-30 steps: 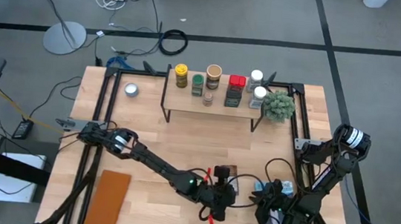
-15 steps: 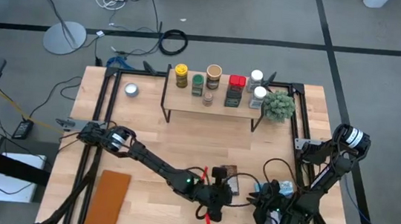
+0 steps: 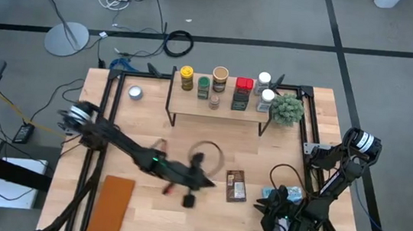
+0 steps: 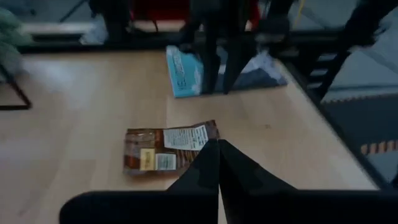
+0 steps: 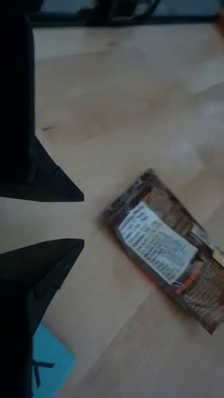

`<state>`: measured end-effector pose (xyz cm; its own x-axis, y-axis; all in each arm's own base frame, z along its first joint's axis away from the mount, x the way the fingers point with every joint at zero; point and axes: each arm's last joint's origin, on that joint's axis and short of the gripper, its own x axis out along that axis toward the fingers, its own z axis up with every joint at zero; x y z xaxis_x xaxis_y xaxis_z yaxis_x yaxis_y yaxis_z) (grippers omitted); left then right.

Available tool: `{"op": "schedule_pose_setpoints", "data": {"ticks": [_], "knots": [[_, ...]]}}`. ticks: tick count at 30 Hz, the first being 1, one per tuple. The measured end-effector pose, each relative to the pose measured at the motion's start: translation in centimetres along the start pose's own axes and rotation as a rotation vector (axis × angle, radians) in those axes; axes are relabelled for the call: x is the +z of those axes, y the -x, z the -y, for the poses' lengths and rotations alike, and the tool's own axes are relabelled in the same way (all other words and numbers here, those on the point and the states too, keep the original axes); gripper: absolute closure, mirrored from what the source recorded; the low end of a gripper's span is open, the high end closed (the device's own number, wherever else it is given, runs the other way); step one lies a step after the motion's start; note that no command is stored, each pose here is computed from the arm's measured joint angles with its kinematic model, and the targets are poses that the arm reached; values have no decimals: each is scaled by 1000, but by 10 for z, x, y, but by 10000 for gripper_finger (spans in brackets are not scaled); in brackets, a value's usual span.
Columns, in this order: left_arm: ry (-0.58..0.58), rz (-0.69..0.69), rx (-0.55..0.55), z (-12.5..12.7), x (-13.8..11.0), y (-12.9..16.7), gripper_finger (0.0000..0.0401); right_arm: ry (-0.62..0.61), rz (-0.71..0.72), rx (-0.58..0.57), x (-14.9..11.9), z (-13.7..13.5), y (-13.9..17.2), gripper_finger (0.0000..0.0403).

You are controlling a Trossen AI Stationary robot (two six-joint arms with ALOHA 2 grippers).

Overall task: Shelf spices
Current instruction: Put the brown seasoning bag on the shelf

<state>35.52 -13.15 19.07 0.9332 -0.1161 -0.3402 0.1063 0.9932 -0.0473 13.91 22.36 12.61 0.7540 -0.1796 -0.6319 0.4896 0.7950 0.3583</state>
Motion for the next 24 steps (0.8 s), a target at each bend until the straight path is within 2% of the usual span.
{"op": "schedule_pose_setpoints", "data": {"ticks": [5, 10, 12, 17, 20, 22, 24], "knots": [[43, 66, -24, -13, -15, 62, 395, 136, -77, -8, -1, 0, -1, 297], [139, 60, -43, -21, -40, 98, 395, 313, -194, -15, 1, 1, -7, 299], [160, 33, -38, -24, -51, 104, 395, 372, -277, -14, 3, 1, -11, 304], [142, -29, -23, -28, -70, 110, 395, 483, -345, -51, 16, -2, -18, 335], [136, -67, -11, -30, -75, 110, 395, 603, -369, -145, 32, -5, -18, 369], [130, -61, -15, -29, -74, 110, 395, 647, -395, -161, 43, -13, -16, 391], [115, -64, -15, -29, -74, 110, 395, 704, -444, -185, 51, -15, -16, 398]]}}
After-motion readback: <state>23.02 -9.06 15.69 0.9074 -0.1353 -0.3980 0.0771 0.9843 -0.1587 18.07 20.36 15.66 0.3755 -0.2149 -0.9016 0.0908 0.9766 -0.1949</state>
